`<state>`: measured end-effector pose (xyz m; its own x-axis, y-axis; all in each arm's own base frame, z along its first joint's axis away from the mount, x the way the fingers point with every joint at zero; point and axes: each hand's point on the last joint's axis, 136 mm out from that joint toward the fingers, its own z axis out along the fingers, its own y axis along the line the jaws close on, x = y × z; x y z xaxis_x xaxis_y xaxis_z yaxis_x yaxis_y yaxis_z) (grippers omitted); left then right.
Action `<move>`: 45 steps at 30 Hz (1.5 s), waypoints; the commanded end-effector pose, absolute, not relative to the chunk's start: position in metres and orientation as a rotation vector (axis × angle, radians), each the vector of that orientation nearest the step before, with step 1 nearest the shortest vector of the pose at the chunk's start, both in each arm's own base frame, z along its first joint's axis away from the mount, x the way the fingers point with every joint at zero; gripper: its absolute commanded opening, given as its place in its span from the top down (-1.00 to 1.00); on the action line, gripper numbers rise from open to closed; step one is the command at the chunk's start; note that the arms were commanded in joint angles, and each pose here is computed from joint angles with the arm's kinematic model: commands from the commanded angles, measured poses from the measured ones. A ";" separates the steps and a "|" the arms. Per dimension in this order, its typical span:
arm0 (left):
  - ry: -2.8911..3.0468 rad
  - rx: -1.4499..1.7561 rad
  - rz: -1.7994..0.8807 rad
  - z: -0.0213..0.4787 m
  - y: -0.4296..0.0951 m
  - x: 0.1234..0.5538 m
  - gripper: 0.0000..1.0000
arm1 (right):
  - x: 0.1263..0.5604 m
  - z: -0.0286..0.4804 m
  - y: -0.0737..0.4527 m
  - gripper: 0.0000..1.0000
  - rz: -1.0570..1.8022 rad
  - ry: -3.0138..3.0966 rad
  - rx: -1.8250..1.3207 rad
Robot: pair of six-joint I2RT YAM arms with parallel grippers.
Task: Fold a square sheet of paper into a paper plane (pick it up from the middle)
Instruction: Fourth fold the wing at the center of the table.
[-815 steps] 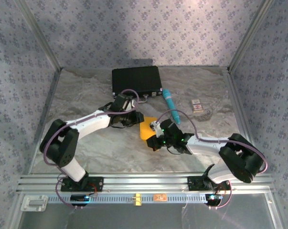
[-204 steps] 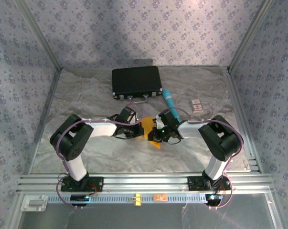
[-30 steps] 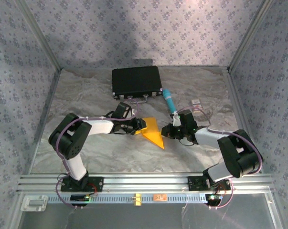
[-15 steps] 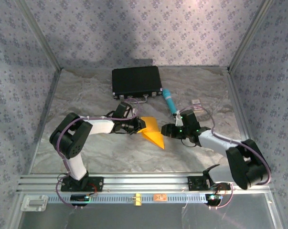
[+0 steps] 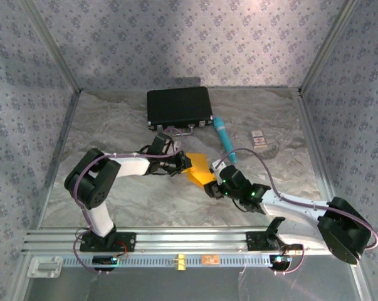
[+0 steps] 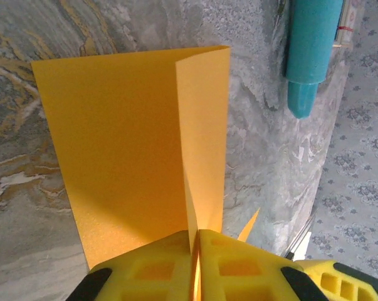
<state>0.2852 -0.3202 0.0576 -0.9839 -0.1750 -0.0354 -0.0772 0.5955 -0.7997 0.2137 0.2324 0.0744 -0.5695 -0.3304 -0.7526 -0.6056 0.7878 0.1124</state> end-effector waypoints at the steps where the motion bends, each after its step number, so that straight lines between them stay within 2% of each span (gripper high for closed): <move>1: 2.631 -0.158 -1.420 0.086 -0.329 0.289 0.81 | 0.225 0.082 0.232 0.09 0.255 2.075 -0.820; 13: 2.636 -0.157 -1.417 0.087 -0.330 0.288 0.81 | 0.230 0.059 0.244 0.16 0.023 2.017 -0.944; 19: 2.637 -0.160 -1.416 0.086 -0.329 0.288 0.81 | 0.234 0.047 0.243 0.26 -0.073 2.026 -0.965; 28: 2.642 -0.163 -1.413 0.084 -0.329 0.287 0.80 | 0.232 0.042 0.245 0.46 -0.055 2.042 -0.940; 45: 2.644 -0.173 -1.404 0.083 -0.328 0.288 0.79 | 0.227 0.035 0.243 0.61 -0.019 2.093 -0.904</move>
